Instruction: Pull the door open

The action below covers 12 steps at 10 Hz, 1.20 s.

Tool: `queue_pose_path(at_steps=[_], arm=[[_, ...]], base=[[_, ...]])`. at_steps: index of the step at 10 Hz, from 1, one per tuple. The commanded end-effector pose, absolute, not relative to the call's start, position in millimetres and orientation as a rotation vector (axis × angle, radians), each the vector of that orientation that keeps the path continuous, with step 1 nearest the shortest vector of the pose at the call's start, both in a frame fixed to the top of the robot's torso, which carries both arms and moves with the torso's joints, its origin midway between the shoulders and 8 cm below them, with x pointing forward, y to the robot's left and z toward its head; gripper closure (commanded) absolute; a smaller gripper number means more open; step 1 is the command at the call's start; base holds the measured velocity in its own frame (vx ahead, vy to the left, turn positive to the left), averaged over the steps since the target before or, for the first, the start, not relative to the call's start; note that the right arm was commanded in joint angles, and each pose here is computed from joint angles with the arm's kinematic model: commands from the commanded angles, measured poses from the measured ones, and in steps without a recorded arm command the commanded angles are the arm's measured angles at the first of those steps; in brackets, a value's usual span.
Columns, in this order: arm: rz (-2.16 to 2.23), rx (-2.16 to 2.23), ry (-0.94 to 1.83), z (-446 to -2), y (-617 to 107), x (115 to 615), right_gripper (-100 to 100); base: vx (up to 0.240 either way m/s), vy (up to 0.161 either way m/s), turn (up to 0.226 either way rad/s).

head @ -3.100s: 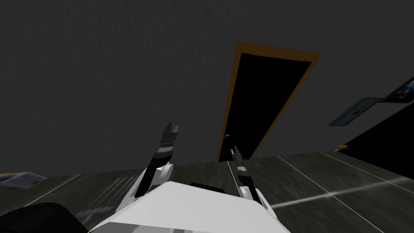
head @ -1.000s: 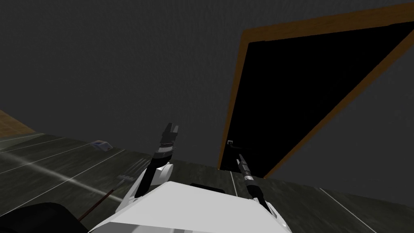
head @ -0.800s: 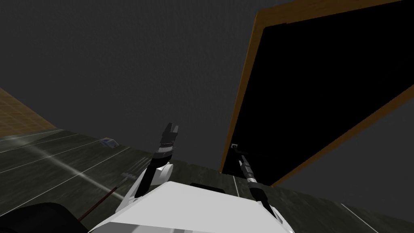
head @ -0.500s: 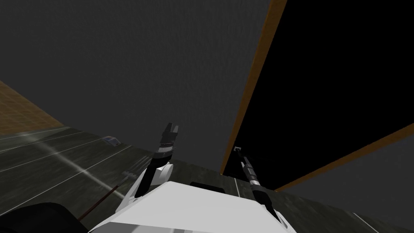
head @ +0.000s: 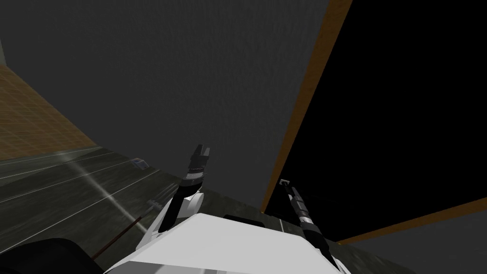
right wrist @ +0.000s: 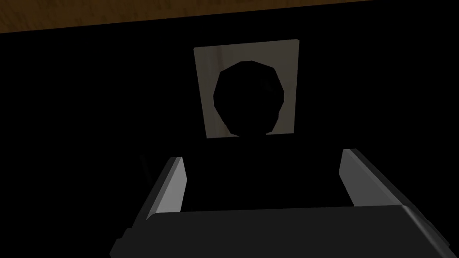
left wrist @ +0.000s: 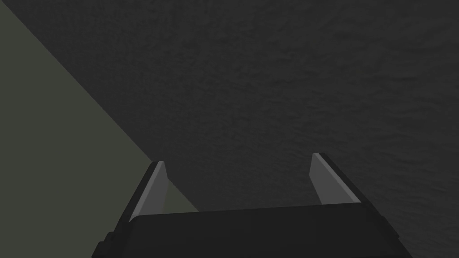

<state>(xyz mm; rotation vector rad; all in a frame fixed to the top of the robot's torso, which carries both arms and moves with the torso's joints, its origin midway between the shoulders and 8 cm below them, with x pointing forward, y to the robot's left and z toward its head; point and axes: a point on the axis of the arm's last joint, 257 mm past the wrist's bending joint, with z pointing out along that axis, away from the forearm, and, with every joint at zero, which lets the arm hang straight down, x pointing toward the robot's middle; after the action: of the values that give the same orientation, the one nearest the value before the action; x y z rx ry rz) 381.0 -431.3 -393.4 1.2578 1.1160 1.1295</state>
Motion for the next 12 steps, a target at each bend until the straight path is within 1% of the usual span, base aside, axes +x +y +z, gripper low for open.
queue_pose_path(at_steps=[1, 6, 7, 12], arm=[[1.129, 1.259, 1.119, -394.0, -430.4, 381.5, 100], [1.129, 1.259, 1.119, -394.0, -430.4, 381.5, 100], [1.138, 1.25, 1.134, -394.3, -432.1, 373.4, 100], [1.177, 1.224, 1.175, -393.2, -434.2, 350.0, 100]], base=[[-0.016, 0.002, -0.027], [-0.012, 0.0, 0.0], [-0.091, -0.053, 0.145], [-0.175, -0.046, 0.121]])
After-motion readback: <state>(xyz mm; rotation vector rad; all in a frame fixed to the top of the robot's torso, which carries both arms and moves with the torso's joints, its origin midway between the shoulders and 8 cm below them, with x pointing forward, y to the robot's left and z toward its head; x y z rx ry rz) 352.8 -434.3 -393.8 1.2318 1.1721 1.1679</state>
